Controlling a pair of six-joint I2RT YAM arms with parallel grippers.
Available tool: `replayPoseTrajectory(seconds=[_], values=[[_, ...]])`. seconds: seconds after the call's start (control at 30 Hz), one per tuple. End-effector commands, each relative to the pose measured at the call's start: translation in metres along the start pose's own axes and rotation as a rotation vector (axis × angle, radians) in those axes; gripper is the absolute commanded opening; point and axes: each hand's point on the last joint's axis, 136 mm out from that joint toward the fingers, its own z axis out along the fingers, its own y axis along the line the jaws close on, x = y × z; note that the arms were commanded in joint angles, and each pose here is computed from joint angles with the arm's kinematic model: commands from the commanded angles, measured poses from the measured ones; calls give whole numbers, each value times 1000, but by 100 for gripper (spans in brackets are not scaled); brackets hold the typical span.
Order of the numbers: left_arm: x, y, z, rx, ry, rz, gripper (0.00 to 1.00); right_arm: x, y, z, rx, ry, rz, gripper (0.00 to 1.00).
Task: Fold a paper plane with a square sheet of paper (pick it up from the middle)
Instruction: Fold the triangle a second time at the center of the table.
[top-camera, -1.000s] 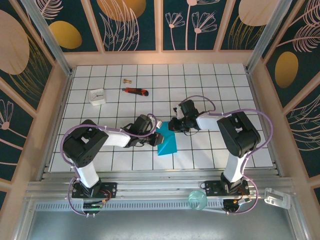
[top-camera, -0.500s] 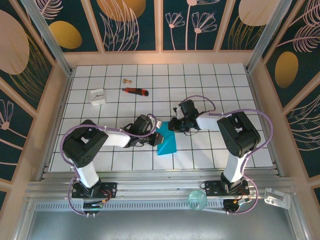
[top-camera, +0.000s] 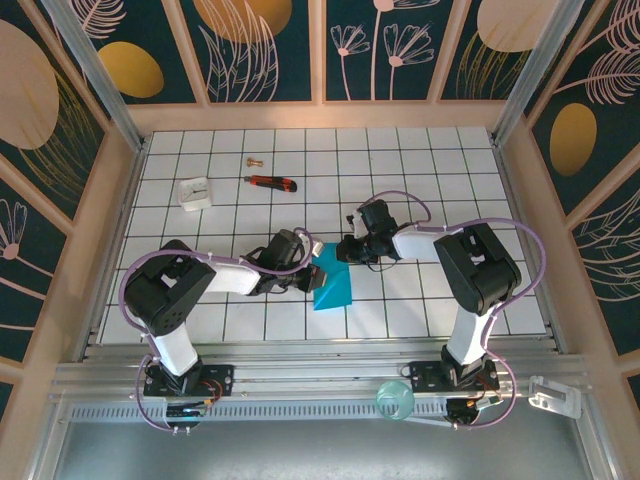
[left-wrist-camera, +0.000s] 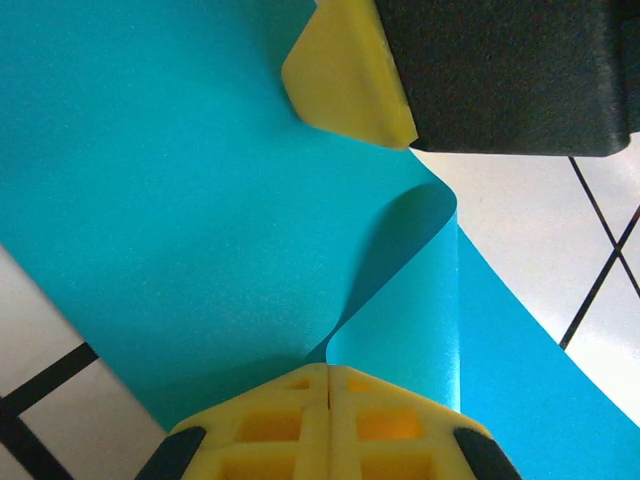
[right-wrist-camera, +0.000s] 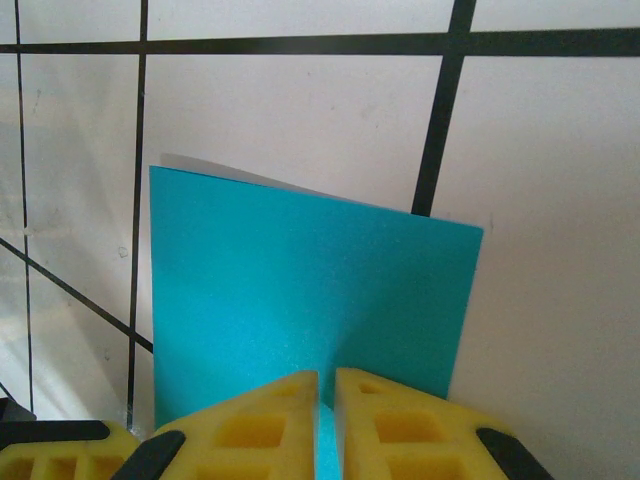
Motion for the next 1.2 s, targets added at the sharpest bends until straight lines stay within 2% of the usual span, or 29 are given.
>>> replayPoseTrajectory(seconds=[0.0, 0.53, 0.87, 1.0, 1.17], values=[[28, 19, -1, -73, 84, -26, 0, 21, -17, 4, 74, 64, 24, 14], [46, 30, 0, -103, 129, -56, 0, -6, 8, -9, 22, 10, 6, 18], [53, 36, 1, -122, 141, -77, 0, -29, 24, -46, 5, -83, 8, 21], [55, 37, 1, -128, 140, -91, 0, -14, 28, -64, -31, -109, 58, 19], [58, 39, 2, -134, 146, -96, 0, 36, 56, -67, -196, -77, 151, 9]])
